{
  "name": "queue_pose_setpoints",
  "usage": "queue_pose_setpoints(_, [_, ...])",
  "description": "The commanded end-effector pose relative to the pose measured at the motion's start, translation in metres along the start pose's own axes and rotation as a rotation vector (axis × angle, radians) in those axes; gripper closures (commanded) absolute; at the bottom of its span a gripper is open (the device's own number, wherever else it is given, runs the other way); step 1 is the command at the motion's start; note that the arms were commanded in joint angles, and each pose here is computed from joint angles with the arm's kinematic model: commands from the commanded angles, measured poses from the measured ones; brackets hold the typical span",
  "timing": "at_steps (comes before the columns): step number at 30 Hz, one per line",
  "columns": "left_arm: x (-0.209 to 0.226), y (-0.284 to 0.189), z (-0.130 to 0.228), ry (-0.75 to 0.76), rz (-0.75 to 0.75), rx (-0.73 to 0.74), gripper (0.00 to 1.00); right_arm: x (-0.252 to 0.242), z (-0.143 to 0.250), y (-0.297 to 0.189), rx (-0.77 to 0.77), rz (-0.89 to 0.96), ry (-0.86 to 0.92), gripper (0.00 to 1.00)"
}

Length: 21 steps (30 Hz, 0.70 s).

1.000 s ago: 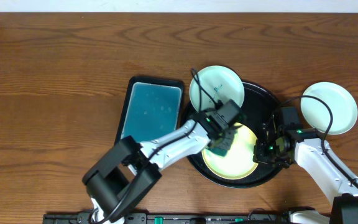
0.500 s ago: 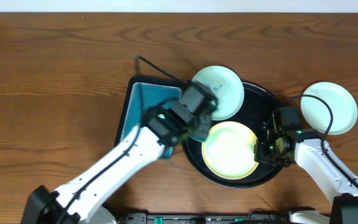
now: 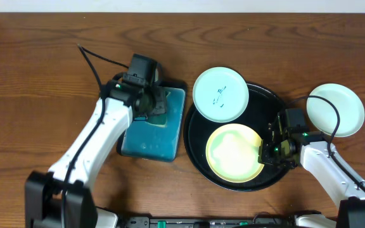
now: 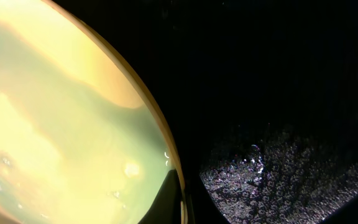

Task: Clean dirty plates on tray and stack at the side
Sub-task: 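Return the sponge to the basin with the left gripper, then lift the yellow plate off the black tray with the right gripper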

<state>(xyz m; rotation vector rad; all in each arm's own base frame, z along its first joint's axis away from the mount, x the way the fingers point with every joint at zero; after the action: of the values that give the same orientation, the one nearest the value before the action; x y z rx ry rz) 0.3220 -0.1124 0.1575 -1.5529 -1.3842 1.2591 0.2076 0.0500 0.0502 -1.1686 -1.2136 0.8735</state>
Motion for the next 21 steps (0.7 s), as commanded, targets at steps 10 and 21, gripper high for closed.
queue_pose_setpoints(10, [0.031, 0.063, 0.013, -0.050, -0.073, 0.198, 0.93, 0.017, -0.009, -0.023, -0.009, -0.062, -0.075, 0.99])
queue_pose_setpoints(21, [0.043, 0.076, 0.017, -0.052, -0.151, 0.230, 0.92, 0.005, -0.036, -0.074, -0.181, 0.155, -0.115, 0.99])
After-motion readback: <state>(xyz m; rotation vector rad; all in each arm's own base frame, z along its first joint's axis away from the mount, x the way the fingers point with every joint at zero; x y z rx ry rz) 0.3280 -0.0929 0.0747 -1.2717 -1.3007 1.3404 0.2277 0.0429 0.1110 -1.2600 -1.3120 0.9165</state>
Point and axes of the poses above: each gripper's point midway between its finger pads, its own y axis out along the fingers, its own x axis along the line the jaws close on, z = x × y, the point moved 5 cm from there along -y, back along the fingers, and after that the axes turned 1 degree about -y, right-handed, at the moved point
